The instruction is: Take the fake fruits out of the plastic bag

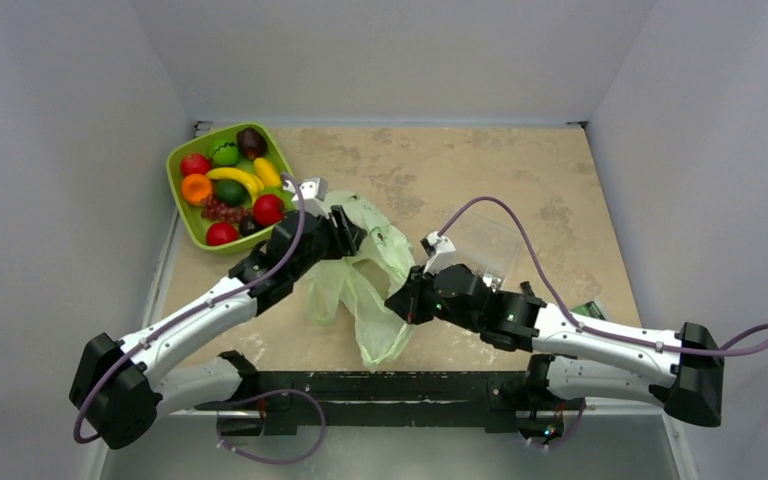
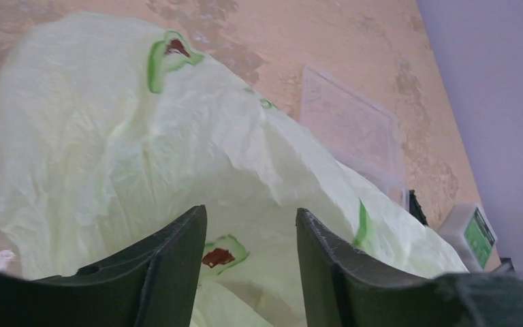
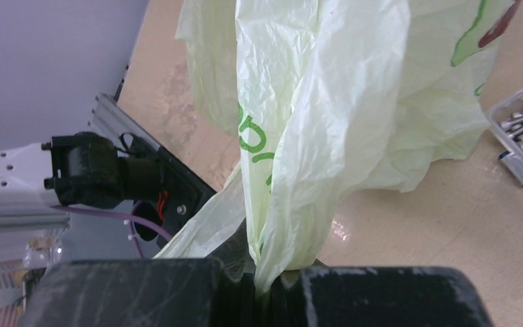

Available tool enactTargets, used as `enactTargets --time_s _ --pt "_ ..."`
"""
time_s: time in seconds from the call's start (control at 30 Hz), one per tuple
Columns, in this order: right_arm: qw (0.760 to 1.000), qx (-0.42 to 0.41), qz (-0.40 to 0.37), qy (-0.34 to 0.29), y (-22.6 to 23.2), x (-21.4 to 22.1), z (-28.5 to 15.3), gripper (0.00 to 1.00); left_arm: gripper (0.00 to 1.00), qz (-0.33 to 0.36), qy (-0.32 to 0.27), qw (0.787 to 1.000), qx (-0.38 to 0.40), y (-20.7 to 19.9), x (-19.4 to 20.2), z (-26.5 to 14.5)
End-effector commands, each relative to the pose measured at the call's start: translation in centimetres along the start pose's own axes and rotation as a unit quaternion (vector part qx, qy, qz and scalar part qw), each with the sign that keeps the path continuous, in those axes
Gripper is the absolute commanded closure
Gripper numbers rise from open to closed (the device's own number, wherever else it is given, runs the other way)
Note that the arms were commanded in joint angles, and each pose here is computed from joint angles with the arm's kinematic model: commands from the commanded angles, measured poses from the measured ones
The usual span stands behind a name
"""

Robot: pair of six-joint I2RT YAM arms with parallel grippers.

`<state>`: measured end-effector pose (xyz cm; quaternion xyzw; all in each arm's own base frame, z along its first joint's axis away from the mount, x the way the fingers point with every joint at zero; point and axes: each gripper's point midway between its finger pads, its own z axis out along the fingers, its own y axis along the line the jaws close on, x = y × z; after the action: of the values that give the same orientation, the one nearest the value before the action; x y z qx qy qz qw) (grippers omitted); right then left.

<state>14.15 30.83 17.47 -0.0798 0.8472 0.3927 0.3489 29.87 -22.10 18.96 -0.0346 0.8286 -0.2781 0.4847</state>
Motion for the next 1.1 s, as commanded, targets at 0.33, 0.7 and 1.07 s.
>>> enactTargets --time_s 0.33,0.7,1.07 --pt "1.0 -0.013 -0.001 0.004 -0.2 0.6 -1.6 1.0 0.45 -0.004 0.109 0.98 0.167 -3.2 2.2 -7.0" --pt "0.999 -0.023 0.009 -0.033 0.8 -1.3 -1.7 1.0 0.43 0.016 0.16 0.962 0.22 -5.1 7.7 -11.5" --pt "0.997 -0.055 0.039 -0.049 2.4 -2.3 -2.1 1.0 0.63 0.052 0.089 0.982 0.156 -6.1 9.7 -7.2"
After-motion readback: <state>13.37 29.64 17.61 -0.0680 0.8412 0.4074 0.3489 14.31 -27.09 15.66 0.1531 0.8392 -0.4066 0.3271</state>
